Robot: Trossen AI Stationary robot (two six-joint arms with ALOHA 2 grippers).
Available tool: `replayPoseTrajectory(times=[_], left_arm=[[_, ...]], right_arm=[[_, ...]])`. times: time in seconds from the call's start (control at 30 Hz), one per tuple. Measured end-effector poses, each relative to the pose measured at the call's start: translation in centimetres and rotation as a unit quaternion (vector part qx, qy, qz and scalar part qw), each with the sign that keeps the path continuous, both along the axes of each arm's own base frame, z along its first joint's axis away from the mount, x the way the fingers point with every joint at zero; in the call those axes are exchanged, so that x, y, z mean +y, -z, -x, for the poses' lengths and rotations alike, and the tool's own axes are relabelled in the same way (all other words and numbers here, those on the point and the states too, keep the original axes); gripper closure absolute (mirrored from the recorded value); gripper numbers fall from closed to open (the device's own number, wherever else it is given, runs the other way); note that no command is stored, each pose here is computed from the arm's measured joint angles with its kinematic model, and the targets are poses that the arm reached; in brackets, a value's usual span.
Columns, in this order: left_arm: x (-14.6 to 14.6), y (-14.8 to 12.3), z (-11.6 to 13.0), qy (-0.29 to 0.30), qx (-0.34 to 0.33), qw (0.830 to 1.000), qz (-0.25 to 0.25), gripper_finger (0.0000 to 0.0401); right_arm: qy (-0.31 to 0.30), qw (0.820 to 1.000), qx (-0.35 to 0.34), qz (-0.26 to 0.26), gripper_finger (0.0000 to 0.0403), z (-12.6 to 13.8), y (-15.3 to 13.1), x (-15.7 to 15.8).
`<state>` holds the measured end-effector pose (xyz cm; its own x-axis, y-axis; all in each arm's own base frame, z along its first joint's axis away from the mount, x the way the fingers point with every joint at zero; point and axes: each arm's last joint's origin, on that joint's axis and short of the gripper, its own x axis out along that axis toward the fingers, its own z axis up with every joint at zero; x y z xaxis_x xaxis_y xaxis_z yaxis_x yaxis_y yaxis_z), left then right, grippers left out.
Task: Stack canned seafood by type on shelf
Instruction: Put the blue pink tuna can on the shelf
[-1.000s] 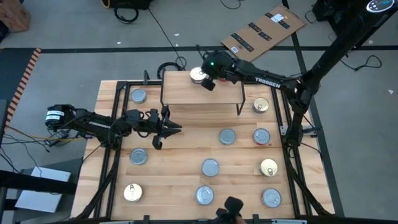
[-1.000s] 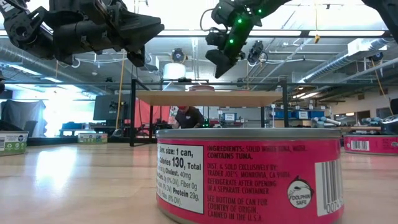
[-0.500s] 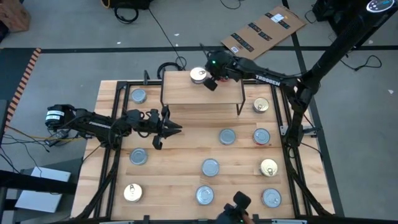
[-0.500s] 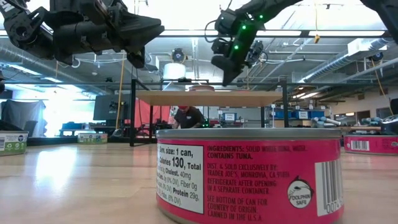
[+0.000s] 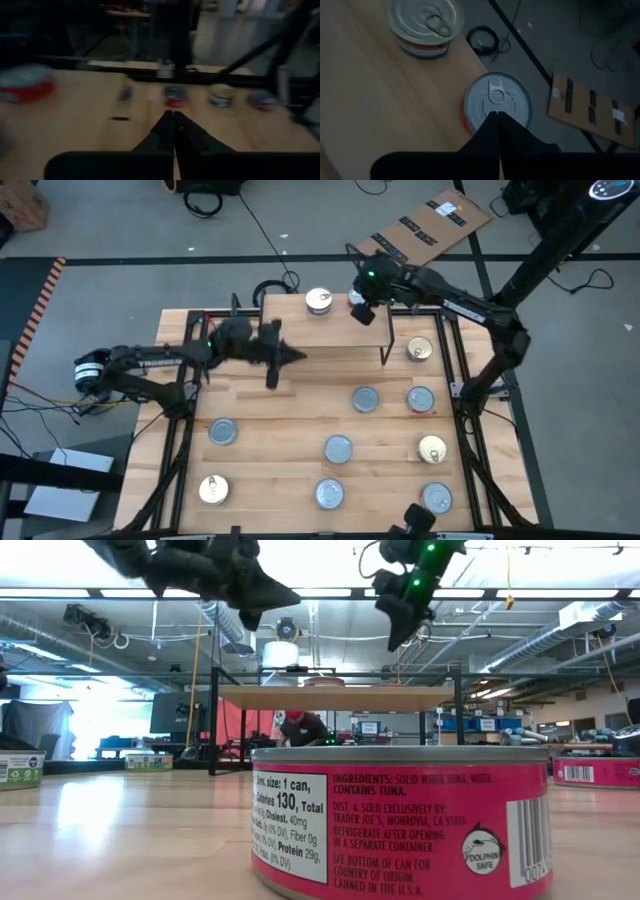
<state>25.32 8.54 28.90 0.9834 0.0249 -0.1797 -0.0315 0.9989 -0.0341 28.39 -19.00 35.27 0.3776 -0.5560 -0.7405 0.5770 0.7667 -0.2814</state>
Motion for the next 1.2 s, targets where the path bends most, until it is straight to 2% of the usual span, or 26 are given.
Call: replayPoseTrajectory(times=[0.1, 0.23, 0.43, 0.6, 0.7, 0.9, 0.97, 1.2], left_arm=[[2.4, -1.9, -0.1, -0.033, 0.036, 0.999, -0.015, 0.0397], [5.7, -3.4, -1.3, -0.059, 0.100, 0.993, -0.030, 0.0398], [10.9, -3.9, -3.8, -0.076, 0.199, 0.977, -0.022, 0.0399], [14.3, -4.2, -5.8, -0.086, 0.231, 0.969, -0.017, 0.0400], [15.6, -3.7, -7.1, -0.088, 0.257, 0.962, -0.014, 0.0400], [17.5, -2.5, -8.8, -0.120, 0.312, 0.941, -0.054, 0.0400], [17.8, -1.7, -9.1, -0.131, 0.332, 0.932, -0.057, 0.0400], [17.6, -1.9, -8.5, -0.140, 0.365, 0.918, -0.062, 0.0400]], right_arm=[[-0.015, 0.999, -0.037, 0.014, 0.0401, 0.9, 0.5, 1.2], [-0.024, 0.995, -0.089, 0.030, 0.0401, 1.5, 2.5, 3.1], [-0.042, 0.988, -0.145, 0.031, 0.0401, 2.4, 5.5, 6.4], [-0.056, 0.982, -0.176, 0.044, 0.0401, 2.9, 6.9, 8.9], [-0.061, 0.979, -0.188, 0.049, 0.0401, 3.1, 7.4, 10.0], [-0.072, 0.977, -0.191, 0.060, 0.0401, 2.8, 7.6, 11.5], [-0.077, 0.976, -0.192, 0.061, 0.0401, 2.6, 7.6, 11.9], [-0.088, 0.976, -0.187, 0.072, 0.0400, 2.5, 7.5, 12.5]])
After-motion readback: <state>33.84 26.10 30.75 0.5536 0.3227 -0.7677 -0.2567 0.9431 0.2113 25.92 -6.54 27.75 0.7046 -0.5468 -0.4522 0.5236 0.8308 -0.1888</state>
